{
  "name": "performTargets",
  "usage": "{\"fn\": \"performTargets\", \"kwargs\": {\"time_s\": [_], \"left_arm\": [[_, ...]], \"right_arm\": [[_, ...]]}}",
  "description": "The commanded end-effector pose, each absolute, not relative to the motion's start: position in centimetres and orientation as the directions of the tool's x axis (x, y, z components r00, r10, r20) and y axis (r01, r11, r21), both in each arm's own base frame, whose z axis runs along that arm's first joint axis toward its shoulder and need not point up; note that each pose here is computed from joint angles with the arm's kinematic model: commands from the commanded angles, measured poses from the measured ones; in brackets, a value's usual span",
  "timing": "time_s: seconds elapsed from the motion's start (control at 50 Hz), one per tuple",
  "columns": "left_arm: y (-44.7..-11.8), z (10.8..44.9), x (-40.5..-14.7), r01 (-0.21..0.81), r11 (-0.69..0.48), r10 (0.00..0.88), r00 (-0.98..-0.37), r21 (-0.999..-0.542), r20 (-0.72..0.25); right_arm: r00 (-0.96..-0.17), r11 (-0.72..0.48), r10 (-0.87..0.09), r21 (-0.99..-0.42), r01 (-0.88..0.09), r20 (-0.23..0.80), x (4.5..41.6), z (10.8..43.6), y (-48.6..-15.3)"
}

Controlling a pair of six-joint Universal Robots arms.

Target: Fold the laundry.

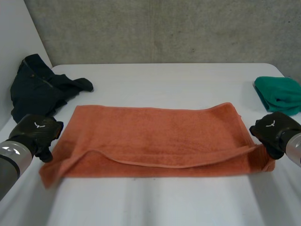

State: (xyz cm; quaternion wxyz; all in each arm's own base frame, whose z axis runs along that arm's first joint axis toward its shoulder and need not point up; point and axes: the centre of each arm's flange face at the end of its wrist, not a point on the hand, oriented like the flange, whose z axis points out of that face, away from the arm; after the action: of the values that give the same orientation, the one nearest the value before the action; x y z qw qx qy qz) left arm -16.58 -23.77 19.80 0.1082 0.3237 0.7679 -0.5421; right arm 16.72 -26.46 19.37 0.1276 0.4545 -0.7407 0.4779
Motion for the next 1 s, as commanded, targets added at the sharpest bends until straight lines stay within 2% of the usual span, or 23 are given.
{"fn": "performTargets", "kwargs": {"time_s": [0.02, 0.2, 0.36, 0.42, 0.48, 0.64, 1.0], "left_arm": [[-23.3, 19.3, -16.4, 0.539, 0.278, 0.376, -0.823, -0.795, -0.427], [-21.7, 18.2, -16.9, 0.538, 0.343, 0.432, -0.818, -0.77, -0.379], [-20.6, 17.7, -18.4, 0.469, 0.349, 0.443, -0.845, -0.811, -0.298], [-20.3, 17.0, -18.8, 0.46, 0.363, 0.453, -0.847, -0.81, -0.278], [-20.2, 16.5, -19.1, 0.464, 0.363, 0.453, -0.846, -0.808, -0.283], [-20.0, 15.4, -18.3, 0.471, 0.372, 0.371, -0.865, -0.8, -0.337], [-20.5, 13.9, -18.2, 0.474, 0.341, 0.351, -0.865, -0.812, -0.358]], "right_arm": [[-0.555, 0.134, -0.567, -0.596, -0.792, 0.609, 16.8, 18.9, -26.1], [-0.555, 0.135, -0.568, -0.597, -0.791, 0.608, 16.8, 18.6, -26.0], [-0.555, 0.13, -0.564, -0.598, -0.791, 0.612, 16.8, 18.5, -26.0], [-0.555, 0.132, -0.566, -0.597, -0.791, 0.61, 16.8, 18.3, -25.8], [-0.555, 0.132, -0.566, -0.597, -0.791, 0.61, 16.8, 18.0, -25.7], [-0.554, 0.13, -0.568, -0.598, -0.791, 0.608, 16.8, 17.5, -25.5], [-0.549, 0.108, -0.582, -0.612, -0.783, 0.6, 17.1, 17.3, -25.3]]}}
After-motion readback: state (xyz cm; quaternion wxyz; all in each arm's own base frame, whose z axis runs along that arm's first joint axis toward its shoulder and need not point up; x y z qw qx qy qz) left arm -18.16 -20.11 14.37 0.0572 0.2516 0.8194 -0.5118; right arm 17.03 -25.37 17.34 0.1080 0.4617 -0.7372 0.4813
